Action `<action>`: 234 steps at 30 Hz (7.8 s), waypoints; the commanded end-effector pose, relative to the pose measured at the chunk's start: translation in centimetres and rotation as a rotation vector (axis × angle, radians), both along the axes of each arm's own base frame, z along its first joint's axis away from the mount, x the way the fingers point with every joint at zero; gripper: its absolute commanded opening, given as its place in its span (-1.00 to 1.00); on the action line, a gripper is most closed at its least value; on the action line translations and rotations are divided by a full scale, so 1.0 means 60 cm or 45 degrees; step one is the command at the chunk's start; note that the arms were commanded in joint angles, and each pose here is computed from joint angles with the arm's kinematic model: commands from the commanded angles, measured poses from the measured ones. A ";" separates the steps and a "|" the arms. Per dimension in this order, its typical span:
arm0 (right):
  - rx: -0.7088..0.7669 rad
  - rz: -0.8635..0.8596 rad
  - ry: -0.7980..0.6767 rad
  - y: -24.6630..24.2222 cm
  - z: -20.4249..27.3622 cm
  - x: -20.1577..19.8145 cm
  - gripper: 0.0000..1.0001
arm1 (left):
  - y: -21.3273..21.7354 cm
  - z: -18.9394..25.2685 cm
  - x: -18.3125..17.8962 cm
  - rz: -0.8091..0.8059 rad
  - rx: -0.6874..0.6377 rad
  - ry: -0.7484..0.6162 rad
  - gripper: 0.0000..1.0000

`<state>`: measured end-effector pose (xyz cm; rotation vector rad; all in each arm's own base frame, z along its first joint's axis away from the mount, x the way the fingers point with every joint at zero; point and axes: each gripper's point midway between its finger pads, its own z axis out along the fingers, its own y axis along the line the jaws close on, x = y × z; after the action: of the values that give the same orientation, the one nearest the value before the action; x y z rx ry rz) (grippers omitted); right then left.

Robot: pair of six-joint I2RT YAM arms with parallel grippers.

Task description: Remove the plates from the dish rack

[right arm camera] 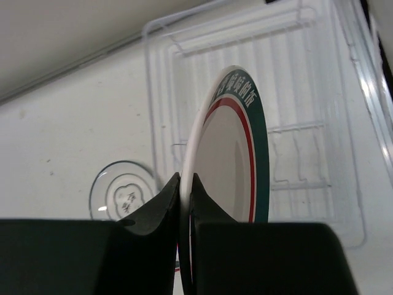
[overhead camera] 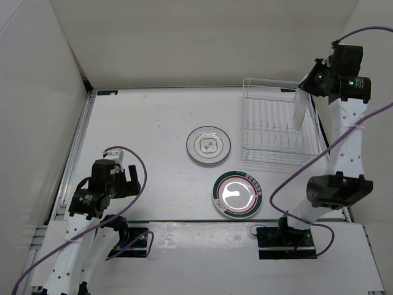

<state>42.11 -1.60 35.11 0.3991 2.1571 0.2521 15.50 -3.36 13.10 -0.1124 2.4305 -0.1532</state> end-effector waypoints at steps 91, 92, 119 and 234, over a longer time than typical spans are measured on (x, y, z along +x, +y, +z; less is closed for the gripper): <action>-1.816 0.364 0.137 0.350 -0.379 -0.428 0.38 | -0.009 -0.008 0.007 -0.031 -0.016 0.028 1.00; -1.815 0.374 0.144 0.352 -0.377 -0.429 0.41 | -0.010 -0.008 0.007 -0.031 -0.017 0.031 1.00; -1.401 0.823 0.365 0.410 -0.477 -0.445 0.65 | -0.009 -0.007 0.007 -0.029 -0.016 0.020 1.00; -0.049 0.356 0.220 0.155 -0.318 -0.352 0.81 | -0.003 -0.012 0.008 -0.013 0.011 0.057 1.00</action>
<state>19.89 7.09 15.21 0.1378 2.4365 0.3076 15.78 -3.91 12.27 -0.1006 2.4905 -0.1722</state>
